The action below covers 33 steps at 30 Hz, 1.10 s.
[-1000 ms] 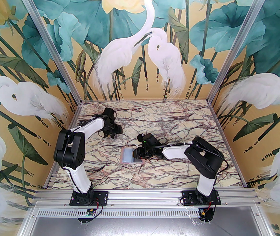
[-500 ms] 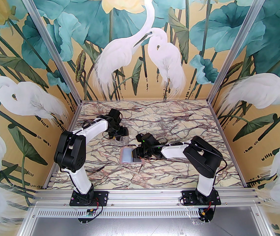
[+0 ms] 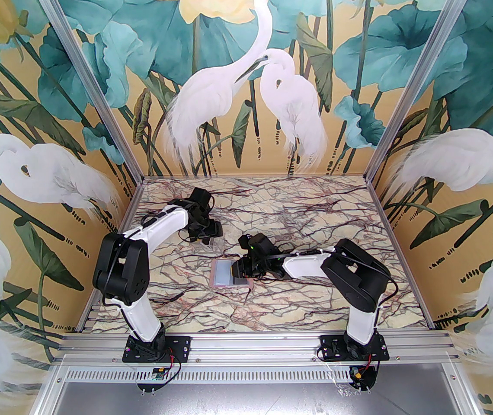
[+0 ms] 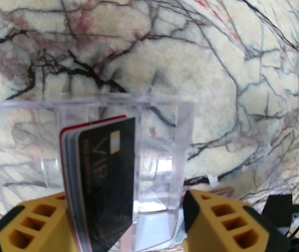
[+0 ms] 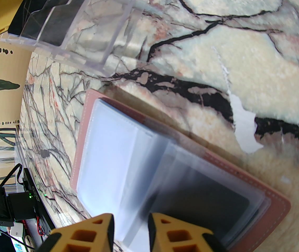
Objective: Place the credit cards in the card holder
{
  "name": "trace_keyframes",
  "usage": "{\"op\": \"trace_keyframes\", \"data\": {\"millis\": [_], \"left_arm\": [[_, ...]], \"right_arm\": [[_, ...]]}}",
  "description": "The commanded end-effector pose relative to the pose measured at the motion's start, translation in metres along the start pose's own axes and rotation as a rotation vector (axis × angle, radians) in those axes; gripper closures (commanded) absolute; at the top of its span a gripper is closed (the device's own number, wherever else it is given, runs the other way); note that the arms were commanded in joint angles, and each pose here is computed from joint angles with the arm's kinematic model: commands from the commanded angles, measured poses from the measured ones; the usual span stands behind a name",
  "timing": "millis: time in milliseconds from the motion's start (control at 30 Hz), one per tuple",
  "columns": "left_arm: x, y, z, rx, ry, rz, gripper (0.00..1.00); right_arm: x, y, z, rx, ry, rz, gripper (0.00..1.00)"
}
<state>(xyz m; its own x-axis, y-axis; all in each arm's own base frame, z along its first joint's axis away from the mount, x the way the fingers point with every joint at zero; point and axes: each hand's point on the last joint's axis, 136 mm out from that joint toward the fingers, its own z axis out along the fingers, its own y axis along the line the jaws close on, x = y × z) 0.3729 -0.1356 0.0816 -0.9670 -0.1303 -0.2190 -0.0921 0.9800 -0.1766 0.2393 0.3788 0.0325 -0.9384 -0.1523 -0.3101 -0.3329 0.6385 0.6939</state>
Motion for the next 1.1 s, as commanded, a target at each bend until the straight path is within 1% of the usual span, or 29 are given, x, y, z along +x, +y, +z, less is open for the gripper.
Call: {"op": "trace_keyframes", "data": {"millis": [0,100,167,233,333,400,467,633,767,867,1067], "left_arm": [[-0.019,0.005,-0.008,-0.046,-0.069,-0.011,0.28],[-0.017,0.001,-0.004,-0.016,-0.072,-0.016,0.27],[-0.013,0.001,0.001,-0.004,-0.068,-0.022,0.24],[-0.009,0.000,0.006,0.009,-0.061,-0.024,0.21],[-0.004,0.001,0.011,0.017,-0.062,-0.027,0.20],[-0.004,0.002,0.011,0.023,-0.069,-0.033,0.19],[-0.005,-0.002,0.011,0.041,-0.072,-0.041,0.19],[-0.009,-0.008,0.005,0.080,-0.095,-0.065,0.16],[-0.012,-0.006,-0.005,0.088,-0.115,-0.079,0.14],[-0.013,0.002,-0.014,0.068,-0.124,-0.078,0.09],[-0.009,0.032,-0.029,-0.076,-0.123,-0.048,0.08]], "right_arm": [[0.006,-0.005,0.001,0.029,0.010,-0.011,0.70],[0.001,0.003,-0.010,0.013,-0.028,-0.039,0.70],[-0.003,0.011,-0.016,-0.003,-0.045,-0.052,0.69],[-0.008,0.018,-0.021,-0.016,-0.062,-0.046,0.69],[-0.021,0.030,-0.028,-0.038,-0.090,-0.030,0.68],[-0.031,0.039,-0.034,-0.045,-0.118,-0.034,0.66],[-0.045,0.043,-0.037,-0.032,-0.144,-0.024,0.61],[-0.070,0.044,-0.025,-0.022,-0.152,0.027,0.59],[-0.081,0.029,-0.009,-0.021,-0.143,0.098,0.58],[-0.084,0.023,-0.004,-0.006,-0.144,0.097,0.58],[-0.078,0.015,-0.006,0.019,-0.146,0.067,0.59]]}}
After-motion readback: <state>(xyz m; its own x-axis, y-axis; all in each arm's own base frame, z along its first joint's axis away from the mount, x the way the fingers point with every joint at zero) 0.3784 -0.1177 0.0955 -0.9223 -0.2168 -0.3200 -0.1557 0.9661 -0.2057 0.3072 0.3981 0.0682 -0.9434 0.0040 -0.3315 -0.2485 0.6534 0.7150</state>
